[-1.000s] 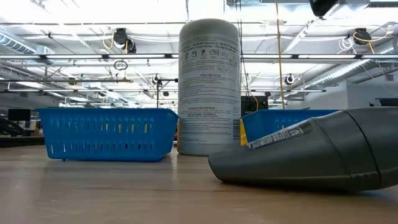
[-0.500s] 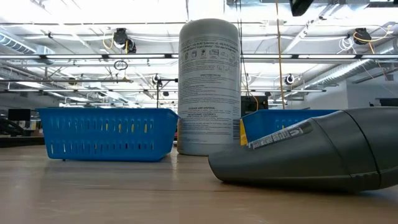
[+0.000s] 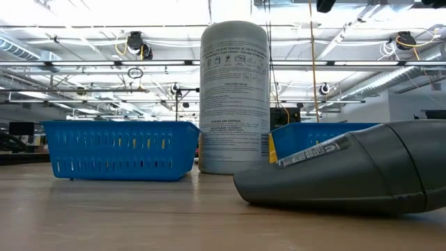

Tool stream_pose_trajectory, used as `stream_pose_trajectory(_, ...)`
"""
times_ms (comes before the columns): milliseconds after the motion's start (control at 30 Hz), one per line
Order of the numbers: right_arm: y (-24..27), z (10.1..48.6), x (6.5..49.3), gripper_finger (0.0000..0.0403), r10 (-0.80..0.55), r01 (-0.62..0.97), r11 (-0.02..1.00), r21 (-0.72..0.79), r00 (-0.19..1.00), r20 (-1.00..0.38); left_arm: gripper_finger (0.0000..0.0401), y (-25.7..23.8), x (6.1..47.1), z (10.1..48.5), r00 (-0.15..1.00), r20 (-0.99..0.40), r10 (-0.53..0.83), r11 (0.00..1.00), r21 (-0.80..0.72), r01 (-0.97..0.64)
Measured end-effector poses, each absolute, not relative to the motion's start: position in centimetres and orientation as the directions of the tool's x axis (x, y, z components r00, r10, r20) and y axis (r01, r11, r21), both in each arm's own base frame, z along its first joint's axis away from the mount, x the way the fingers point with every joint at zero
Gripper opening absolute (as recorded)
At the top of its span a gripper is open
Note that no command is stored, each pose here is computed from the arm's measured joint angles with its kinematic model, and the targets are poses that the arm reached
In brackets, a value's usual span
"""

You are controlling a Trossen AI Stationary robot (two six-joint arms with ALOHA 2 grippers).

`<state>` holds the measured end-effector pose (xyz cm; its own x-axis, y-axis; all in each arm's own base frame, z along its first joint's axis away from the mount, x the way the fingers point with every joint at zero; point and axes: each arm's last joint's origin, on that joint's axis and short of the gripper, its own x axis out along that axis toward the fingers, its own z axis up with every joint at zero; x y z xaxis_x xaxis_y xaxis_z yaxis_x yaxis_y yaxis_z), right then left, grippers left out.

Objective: Pick & Place Travel size toiletries
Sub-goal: Put the deodorant into the right yellow bin

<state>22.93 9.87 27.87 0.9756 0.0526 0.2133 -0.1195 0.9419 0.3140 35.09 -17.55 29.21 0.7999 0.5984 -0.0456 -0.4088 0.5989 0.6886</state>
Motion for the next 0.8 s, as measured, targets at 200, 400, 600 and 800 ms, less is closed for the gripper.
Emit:
stream_pose_trajectory(200,9.1,27.8,23.3,0.0146,0.027,-0.098,0.943,0.317,0.975,0.218,0.0183,-17.0,36.0,28.2,0.804,-0.059,0.592,0.605,0.692,-0.395)
stream_pose_trajectory(400,8.6,27.3,24.3,0.0146,0.01,-0.087,0.942,0.323,0.973,0.231,0.0183,-16.5,36.8,28.0,0.799,-0.056,0.599,0.611,0.677,-0.411)
stream_pose_trajectory(600,8.3,27.3,24.8,0.0147,0.007,-0.106,0.938,0.33,0.957,0.29,0.0183,-16.5,38.1,28.6,0.771,-0.042,0.635,0.575,0.692,-0.437)
stream_pose_trajectory(800,8.3,27.2,24.9,0.0147,0.0,-0.099,0.94,0.326,0.957,0.289,0.0183,-16.4,38.8,28.3,0.766,-0.042,0.641,0.57,0.695,-0.439)
